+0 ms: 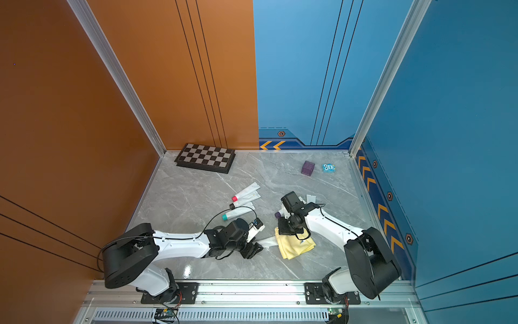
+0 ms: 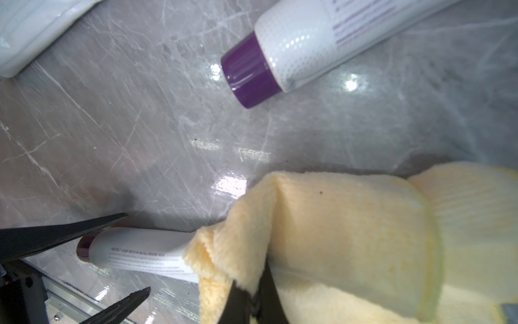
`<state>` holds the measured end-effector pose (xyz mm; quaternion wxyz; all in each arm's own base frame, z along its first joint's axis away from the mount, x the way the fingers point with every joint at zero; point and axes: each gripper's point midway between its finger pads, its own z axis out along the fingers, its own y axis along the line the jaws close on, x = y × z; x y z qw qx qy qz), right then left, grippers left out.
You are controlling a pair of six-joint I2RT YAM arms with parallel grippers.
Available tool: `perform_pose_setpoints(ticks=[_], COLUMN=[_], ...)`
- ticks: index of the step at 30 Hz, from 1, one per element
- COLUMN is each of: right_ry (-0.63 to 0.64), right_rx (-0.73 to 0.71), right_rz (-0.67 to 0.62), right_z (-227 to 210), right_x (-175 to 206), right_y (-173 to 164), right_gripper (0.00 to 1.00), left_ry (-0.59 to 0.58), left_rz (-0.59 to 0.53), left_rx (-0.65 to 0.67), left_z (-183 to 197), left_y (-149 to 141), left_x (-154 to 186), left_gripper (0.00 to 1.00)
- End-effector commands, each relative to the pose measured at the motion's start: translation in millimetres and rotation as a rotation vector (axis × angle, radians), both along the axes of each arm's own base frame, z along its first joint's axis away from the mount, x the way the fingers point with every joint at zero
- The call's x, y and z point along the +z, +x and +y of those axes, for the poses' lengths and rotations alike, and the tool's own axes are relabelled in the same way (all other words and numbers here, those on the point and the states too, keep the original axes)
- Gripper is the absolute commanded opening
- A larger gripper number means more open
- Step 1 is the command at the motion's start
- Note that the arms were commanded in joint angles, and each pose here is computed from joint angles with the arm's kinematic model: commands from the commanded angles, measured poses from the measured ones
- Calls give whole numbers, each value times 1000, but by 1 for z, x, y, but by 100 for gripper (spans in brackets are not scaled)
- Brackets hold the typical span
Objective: Wipe the surface of the toothpaste tube
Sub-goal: Wipe the dirt from the toothpaste tube.
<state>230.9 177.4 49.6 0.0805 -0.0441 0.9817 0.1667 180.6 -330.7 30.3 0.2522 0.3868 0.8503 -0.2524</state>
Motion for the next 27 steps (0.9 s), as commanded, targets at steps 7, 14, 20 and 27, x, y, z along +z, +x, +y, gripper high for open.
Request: perform_pose_setpoints(ticks=[7, 14, 20, 27], right_ry=[30, 85, 128, -78], right_rx=[36, 65, 54, 51], right_rz=[30, 86, 135, 184], right_z=[9, 28, 38, 5], right_x=[6, -7, -27, -65], right_y=[-10, -20, -20, -30], right_gripper=[0, 0, 0, 0], left_ry=[17, 58, 64, 82], left_rz=[0, 38, 40, 42], left_rx=[-85, -96, -92, -80], left_z=[-20, -16, -10, -4], left_y=[-6, -13, -17, -17], left_x=[-8, -31, -37, -46], left_gripper=[58, 40, 34, 31])
